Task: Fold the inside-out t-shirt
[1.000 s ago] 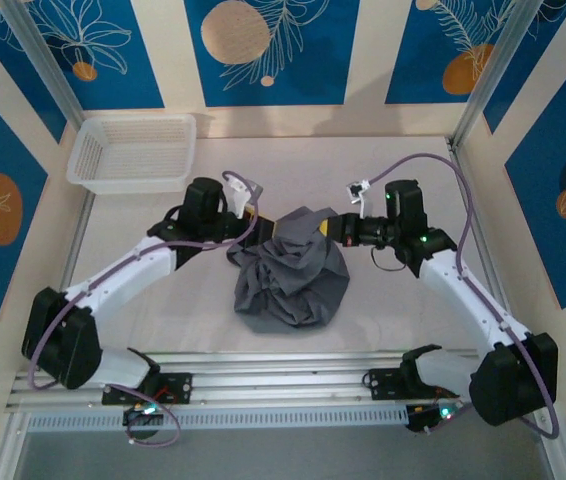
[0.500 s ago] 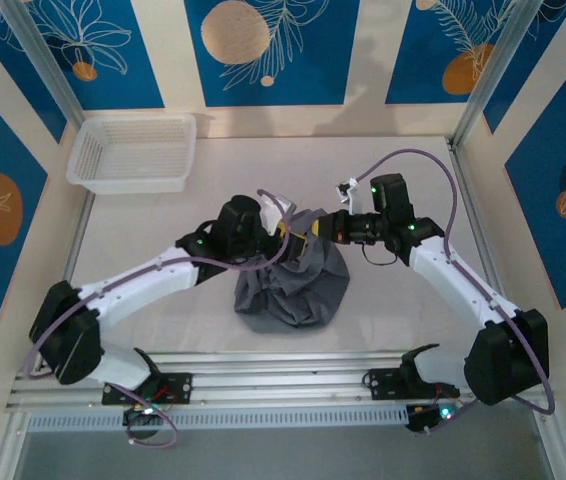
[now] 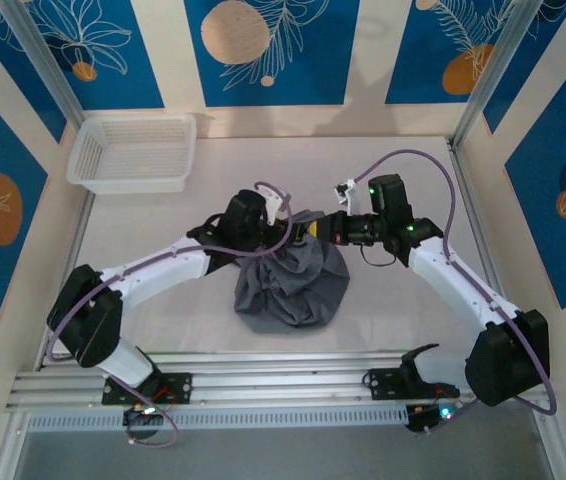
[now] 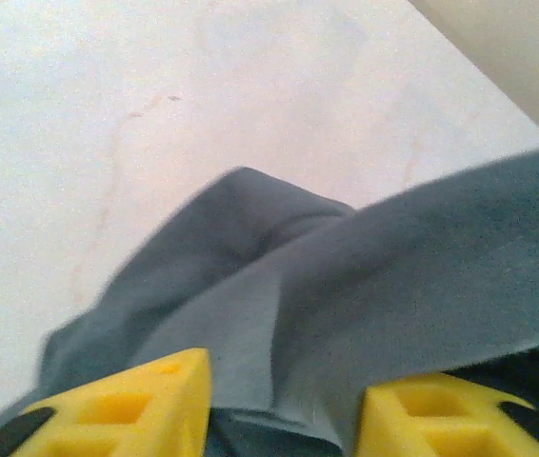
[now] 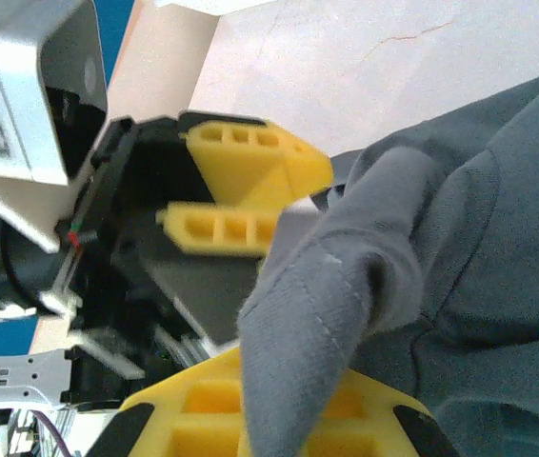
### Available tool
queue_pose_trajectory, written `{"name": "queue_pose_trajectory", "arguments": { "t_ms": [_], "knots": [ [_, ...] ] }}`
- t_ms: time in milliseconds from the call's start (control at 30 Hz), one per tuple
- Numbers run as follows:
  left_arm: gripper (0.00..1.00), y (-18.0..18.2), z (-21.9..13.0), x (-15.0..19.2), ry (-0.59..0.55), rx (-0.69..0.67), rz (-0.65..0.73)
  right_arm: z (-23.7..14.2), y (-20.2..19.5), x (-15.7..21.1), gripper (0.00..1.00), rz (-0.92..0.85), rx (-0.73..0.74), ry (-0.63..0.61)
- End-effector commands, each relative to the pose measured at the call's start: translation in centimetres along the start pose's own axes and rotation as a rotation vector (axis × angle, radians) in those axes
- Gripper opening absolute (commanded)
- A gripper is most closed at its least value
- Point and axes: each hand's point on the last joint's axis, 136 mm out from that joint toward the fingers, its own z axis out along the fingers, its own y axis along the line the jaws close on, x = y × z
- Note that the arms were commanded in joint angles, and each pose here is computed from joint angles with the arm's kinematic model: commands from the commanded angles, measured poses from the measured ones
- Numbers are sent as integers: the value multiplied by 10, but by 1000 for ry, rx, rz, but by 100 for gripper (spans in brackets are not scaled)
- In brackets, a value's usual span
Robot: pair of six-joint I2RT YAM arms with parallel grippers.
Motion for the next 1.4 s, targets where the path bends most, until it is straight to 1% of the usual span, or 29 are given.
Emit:
{"name": "queue_pose_trajectory", "arguments": {
  "t_ms": [0,67,100,133,200,267,333,367,400,467,500,567,633,667,733,800,833,900,967,1000,1067,1133,1167,1200,1233,1267,1333,1367],
  "knots": [
    [32,9,-9,-18,-59,-5,-42,-5,11,-2,0,-20,-16,-6],
    [31,-3,-6,-20,-52,66,-18,-5,12,-2,0,-19,-21,-5],
    [32,-17,-5,-20,-43,142,7,-5,12,-3,0,-20,-22,-6],
    [35,-31,-5,-20,-32,223,33,-5,12,-3,0,-20,-20,-7],
    [40,-42,-2,-18,-17,287,45,-5,11,-3,0,-19,-18,-7],
    [44,-37,3,-16,-10,262,30,-5,12,-3,0,-17,-19,-6],
    [43,-22,13,-11,25,180,9,-5,13,-3,0,-18,-22,-4],
    [40,-14,18,-9,42,138,-4,-5,13,-2,0,-19,-21,-3],
    [33,-6,21,-8,59,101,-17,-6,12,-2,0,-17,-13,-5],
    [11,0,21,-10,60,97,-26,-7,7,-3,0,-9,20,-12],
    [0,1,16,-17,41,104,-25,-8,2,-3,0,0,52,-19],
    [0,6,0,-34,-1,97,-25,-10,-12,-2,1,9,122,-21],
    [0,12,-26,-57,-45,69,-35,-13,-38,2,4,19,266,-19],
    [0,13,-39,-66,-64,57,-34,-15,-52,4,6,21,344,-17],
    [0,9,-67,-84,-98,52,-12,-28,-92,9,14,40,583,-19],
    [0,-2,-85,-92,-105,81,15,-36,-115,13,20,42,704,-10],
    [0,-7,-91,-93,-108,101,26,-38,-121,14,22,40,730,-11],
    [0,-8,-95,-91,-120,107,47,-35,-120,15,25,30,712,-10],
    [0,-5,-95,-86,-108,92,56,-30,-109,12,28,24,658,-15],
    [0,-5,-94,-84,-98,94,58,-27,-98,9,29,15,608,-13],
    [0,-8,-92,-81,-85,115,54,-20,-69,3,32,-37,494,-18],
    [0,-10,-91,-81,-82,127,46,-13,-28,-3,36,-129,343,-40],
    [0,-10,-91,-81,-81,128,45,-10,-7,-4,40,-172,261,-44],
    [0,-10,-91,-81,-80,129,45,-6,18,-4,46,-232,161,-51],
    [0,-11,-91,-81,-78,131,45,-3,38,-5,51,-293,103,-69],
    [0,-11,-91,-82,-77,132,43,-1,51,-6,55,-347,79,-89],
    [0,-12,-89,-82,-69,135,43,7,74,-9,58,-471,44,-130],
    [0,-12,-89,-82,-67,136,39,10,79,-12,60,-503,48,-152]
  ]
}}
